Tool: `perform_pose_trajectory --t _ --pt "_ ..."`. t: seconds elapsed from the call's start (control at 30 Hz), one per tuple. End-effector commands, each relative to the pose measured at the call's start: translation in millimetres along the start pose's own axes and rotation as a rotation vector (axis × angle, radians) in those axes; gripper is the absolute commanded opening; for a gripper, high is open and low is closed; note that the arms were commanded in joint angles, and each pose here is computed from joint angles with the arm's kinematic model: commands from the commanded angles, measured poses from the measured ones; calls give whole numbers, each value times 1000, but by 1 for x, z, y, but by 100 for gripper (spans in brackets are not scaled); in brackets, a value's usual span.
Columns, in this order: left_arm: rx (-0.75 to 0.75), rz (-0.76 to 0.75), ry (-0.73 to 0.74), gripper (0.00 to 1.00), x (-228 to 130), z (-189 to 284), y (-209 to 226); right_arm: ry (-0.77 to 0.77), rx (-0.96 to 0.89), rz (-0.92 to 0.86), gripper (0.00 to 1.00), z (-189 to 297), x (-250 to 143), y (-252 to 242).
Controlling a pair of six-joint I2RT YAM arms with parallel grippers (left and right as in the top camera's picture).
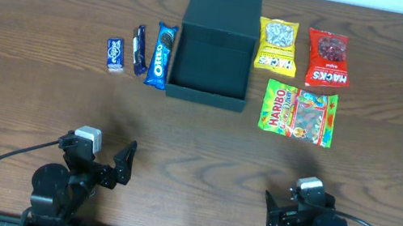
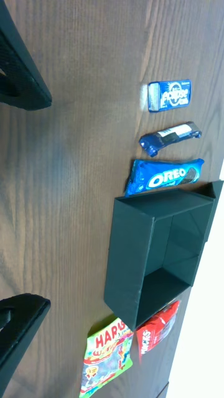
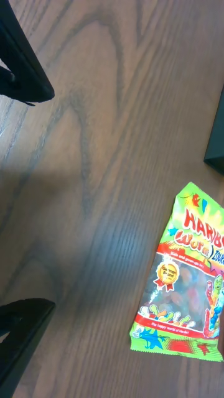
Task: Pack container
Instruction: 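Raise both arms from rest toward the table items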
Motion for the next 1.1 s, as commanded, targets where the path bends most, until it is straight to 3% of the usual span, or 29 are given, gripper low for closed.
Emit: perform_pose_trajectory --t 0.0,0.13,0.27,0.33,0.43,0.57,0.63,0.73,0.9,1.07 --pt "6 8 19 95 -7 -3 4 -2 -4 17 99 -1 -1 0" --pt "-31 39 28 95 -8 -3 -1 -84 5 -105 99 0 16 0" --pt "-126 109 65 95 -12 -2 -14 -201 76 -592 99 4 42 2" --pt "-124 110 67 95 -13 -2 -14 -179 149 -810 99 4 43 8" --pt "-153 148 81 95 -14 -1 -18 -175 201 -893 99 6 47 13" --pt "-314 147 106 95 -12 4 -40 -244 264 -824 99 11 63 17" --pt "-346 134 92 95 -8 6 -45 -337 297 -687 99 18 80 19" --pt "-359 106 41 95 9 10 -51 -428 324 -625 99 25 102 20" --pt "-304 77 15 95 36 13 -55 -321 262 -488 99 18 116 19" --pt "-261 43 87 95 64 3 -59 -184 149 -334 99 6 154 7"
Point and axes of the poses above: each gripper's point midway between its finger pads, its own z axis back along the fingers, its own y axis along the line the jaws close on, x = y × z, the point moved 4 cm from there along z, back along the fingers, and after that the axes turned 6 degrees about z, right-handed, at the moved point
